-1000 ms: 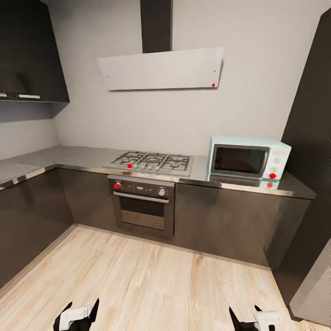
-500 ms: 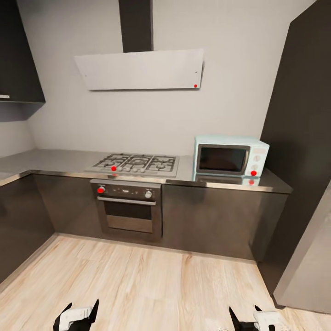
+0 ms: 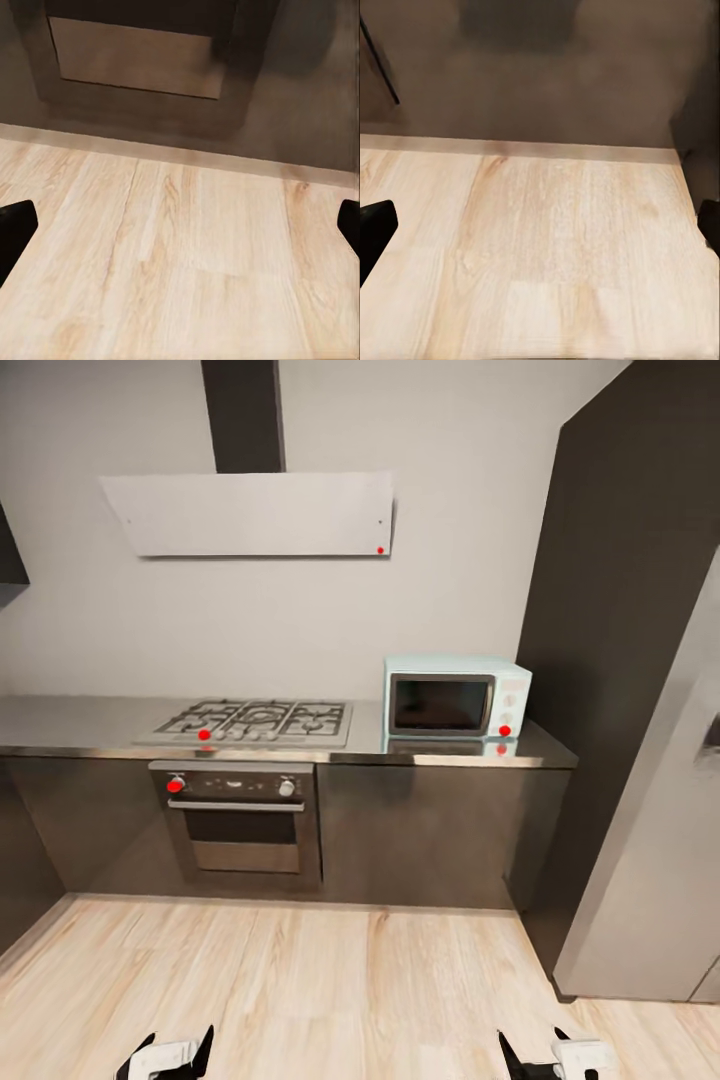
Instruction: Put the three can of soda from the living room inside the tash can in the kitchen.
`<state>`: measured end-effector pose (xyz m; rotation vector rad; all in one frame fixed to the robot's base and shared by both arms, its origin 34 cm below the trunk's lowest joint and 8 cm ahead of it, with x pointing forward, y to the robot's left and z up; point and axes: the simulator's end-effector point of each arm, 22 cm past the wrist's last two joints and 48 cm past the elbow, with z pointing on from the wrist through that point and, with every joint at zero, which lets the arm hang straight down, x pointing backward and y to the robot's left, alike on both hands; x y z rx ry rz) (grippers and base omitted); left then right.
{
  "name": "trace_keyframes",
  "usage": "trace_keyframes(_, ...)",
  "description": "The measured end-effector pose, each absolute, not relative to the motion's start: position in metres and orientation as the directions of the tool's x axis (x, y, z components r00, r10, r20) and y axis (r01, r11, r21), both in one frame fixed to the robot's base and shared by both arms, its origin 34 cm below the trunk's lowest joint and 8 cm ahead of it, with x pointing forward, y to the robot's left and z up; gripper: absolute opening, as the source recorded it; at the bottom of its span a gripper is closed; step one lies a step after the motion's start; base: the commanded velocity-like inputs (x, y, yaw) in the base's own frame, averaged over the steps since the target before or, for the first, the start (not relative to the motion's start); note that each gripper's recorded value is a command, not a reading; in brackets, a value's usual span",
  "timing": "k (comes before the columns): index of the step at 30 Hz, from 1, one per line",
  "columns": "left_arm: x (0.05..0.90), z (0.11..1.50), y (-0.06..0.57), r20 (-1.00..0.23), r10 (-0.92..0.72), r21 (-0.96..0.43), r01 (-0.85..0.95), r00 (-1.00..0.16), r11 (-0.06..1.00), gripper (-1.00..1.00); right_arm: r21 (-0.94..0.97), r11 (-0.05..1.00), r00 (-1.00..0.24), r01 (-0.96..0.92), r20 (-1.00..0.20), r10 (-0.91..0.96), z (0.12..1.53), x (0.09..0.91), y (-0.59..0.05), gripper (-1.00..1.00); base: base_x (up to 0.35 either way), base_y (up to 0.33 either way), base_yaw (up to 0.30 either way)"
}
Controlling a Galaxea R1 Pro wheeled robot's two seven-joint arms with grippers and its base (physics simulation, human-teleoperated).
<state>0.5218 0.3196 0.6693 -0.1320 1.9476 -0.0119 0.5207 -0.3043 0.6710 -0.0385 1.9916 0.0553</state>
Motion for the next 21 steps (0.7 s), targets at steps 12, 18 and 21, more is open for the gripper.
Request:
trace_keyframes(12,0.5224,0.6708,0.3176,-0.927,-0.097,-0.072,-0.082,-0.362,0.994,1.00,0.020,0.998,-0.406,-0.052,-0.914,-0.003,0.6722,0.5210,-0.3052,1.00,0.122,0.088,-0.245)
trace_keyframes(18,0.5228,0.6716,0.3168,-0.928,-0.096,-0.072,-0.080,-0.360,0.994,1.00,0.020,0.998,-0.404,-0.052,-0.915,-0.003,0.6730,0.5212,-0.3052,1.00,0.227,0.180,-0.230)
trace_keyframes(21,0.5230,0.6720,0.3167,-0.928,-0.096,-0.072,-0.079,-0.359,0.994,1.00,0.019,0.998,-0.403,-0.052,-0.915,-0.003,0.6734,0.5214,-0.3054,1.00,0.241,0.192,-0.217)
